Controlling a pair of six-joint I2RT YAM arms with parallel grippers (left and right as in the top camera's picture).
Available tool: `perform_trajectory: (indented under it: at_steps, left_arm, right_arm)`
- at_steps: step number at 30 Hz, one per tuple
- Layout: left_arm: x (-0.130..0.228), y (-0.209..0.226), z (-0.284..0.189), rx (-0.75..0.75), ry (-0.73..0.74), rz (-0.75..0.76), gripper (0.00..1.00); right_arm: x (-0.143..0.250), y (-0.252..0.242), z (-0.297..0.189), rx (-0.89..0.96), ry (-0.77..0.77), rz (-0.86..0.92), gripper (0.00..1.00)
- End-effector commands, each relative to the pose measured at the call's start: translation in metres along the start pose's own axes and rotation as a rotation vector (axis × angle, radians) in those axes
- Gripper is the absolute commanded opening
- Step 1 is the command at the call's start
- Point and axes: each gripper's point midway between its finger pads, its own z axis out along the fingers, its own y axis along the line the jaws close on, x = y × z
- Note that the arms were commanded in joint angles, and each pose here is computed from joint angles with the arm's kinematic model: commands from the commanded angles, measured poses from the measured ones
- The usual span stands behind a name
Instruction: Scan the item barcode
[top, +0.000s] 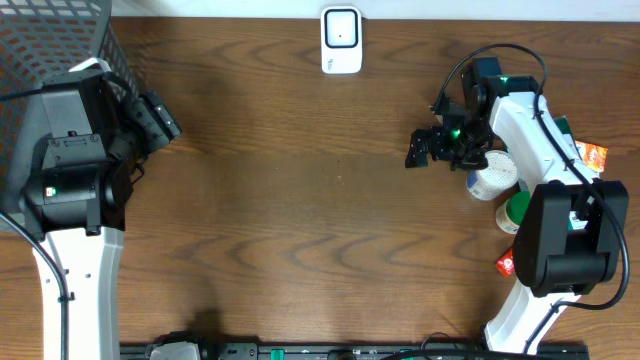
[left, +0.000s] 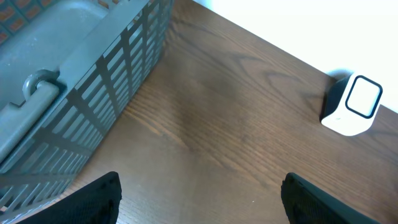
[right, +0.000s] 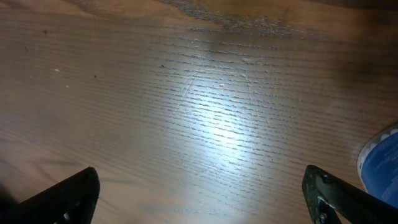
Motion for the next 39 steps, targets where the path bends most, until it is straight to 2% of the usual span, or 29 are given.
perform_trajectory:
  at_steps: [1, 5, 9, 13, 17, 22, 28, 39]
  left_arm:
    - [-0.002, 0.002, -0.001, -0.01, -0.006, -0.004, 0.83]
    - [-0.002, 0.002, -0.001, -0.01, -0.006, -0.004, 0.84]
    - [-0.002, 0.002, -0.001, -0.01, -0.006, -0.004, 0.83]
    - [-0.002, 0.002, -0.001, -0.01, -0.006, -0.004, 0.83]
    - [-0.002, 0.002, -0.001, -0.01, -0.006, -0.004, 0.83]
    - [-0.002, 0.002, -0.001, -0.01, -0.006, -0.004, 0.83]
    - [-0.002, 0.002, -0.001, -0.01, -0.006, -0.004, 0.83]
    - [-0.002, 0.002, -0.001, -0.01, -0.006, -0.004, 0.83]
  right_arm:
    - [-0.007, 0.006, -0.023, -0.006, -0.07, -0.031, 0.99]
    - [-0.006, 0.021, -0.07, -0.007, -0.202, -0.074, 0.99]
    - [0.002, 0.027, -0.137, 0.094, -0.406, -0.159, 0.99]
    - [0.014, 0.036, -0.212, 0.186, -0.67, -0.202, 0.99]
    - [0.031, 0.058, -0.293, 0.257, -0.971, -0.364, 0.99]
    - [0.072, 0.08, -0.358, 0.312, -1.238, -0.477, 0.99]
    - [0.121, 0.076, -0.367, 0.341, -1.438, -0.488, 0.99]
    - [0.17, 0.04, -0.283, 0.397, -1.675, -0.507, 0.99]
